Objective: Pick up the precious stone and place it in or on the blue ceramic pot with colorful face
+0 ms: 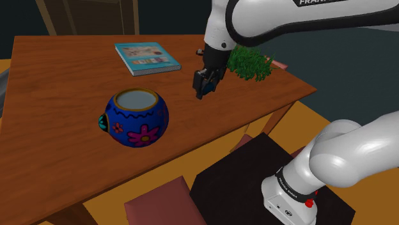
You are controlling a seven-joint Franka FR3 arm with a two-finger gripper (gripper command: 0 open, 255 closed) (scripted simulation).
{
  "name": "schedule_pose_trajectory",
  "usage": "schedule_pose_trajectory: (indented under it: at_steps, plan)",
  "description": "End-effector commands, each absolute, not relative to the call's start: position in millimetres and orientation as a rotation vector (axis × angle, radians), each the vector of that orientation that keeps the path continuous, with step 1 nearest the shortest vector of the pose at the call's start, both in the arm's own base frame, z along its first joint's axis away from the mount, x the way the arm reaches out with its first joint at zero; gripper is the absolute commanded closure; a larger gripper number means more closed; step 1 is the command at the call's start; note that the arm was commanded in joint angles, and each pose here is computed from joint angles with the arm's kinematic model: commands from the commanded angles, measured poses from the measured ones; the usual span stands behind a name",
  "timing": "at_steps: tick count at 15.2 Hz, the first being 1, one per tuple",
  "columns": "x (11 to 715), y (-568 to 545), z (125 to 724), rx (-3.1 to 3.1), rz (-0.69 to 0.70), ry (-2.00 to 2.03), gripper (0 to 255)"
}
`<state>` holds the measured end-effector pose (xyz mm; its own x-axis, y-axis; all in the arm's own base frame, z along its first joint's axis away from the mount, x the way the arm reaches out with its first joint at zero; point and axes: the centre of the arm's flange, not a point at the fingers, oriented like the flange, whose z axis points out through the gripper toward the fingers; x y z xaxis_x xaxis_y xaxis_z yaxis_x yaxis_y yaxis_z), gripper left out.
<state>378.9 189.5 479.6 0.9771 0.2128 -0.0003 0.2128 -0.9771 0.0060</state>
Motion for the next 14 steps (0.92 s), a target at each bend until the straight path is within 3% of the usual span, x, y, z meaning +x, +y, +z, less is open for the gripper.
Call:
schedule_pose_trajectory:
  at_steps: [1,14]
  plan:
    - [379,190,490,3.117,0.0,0.335,255]
    - [379,190,559,3.117,0.0,0.335,255]
